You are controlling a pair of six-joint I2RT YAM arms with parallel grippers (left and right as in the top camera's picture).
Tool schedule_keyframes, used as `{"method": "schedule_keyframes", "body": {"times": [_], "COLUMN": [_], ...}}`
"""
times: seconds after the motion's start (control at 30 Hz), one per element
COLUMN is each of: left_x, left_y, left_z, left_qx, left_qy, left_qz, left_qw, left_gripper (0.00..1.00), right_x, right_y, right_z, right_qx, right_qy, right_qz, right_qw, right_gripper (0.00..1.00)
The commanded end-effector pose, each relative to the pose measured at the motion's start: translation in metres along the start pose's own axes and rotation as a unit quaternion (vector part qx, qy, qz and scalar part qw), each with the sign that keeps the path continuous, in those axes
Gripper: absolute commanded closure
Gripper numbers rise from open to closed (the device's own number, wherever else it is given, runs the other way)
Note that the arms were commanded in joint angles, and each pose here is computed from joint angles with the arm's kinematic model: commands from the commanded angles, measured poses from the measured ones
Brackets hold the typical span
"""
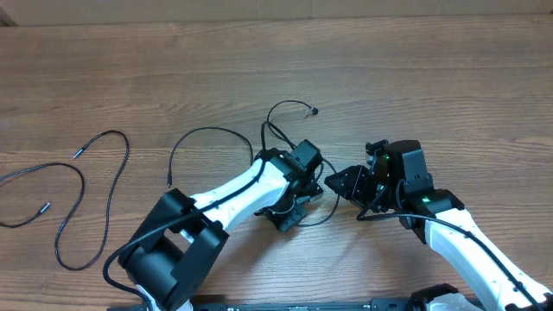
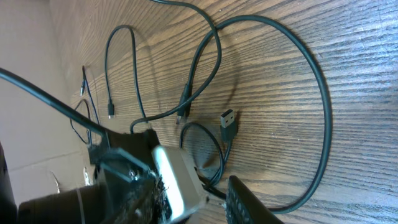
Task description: Untangle cables
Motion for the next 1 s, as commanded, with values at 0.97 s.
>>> {"method": "schedule_keyframes", "body": {"times": [0.97], "left_x": [-0.0036], "left_y": [-0.0052], "left_z": [0.0037], "left_qx": [0.001], "left_qy": [-0.002], "left_qz": [0.005], "left_qw": [1.0], "left_gripper": [0.92], "right_x": [0.003], "right_y": [0.0025], "right_z": [-0.0013], "right_qx": [-0.006], "right_qy": [0.002], "right_qz": [-0.002], "right_qw": [1.0], "right_gripper": [0.68]}}
Point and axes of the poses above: each gripper's point midway between its finger pads, its own z axis out along the fingers, its own x axis along the line the jaws close on, y = z × x, the point moved 7 cm from there along -z, back along the fingers, and after that the axes turned 14 degrees about z, right-handed, at the moved point
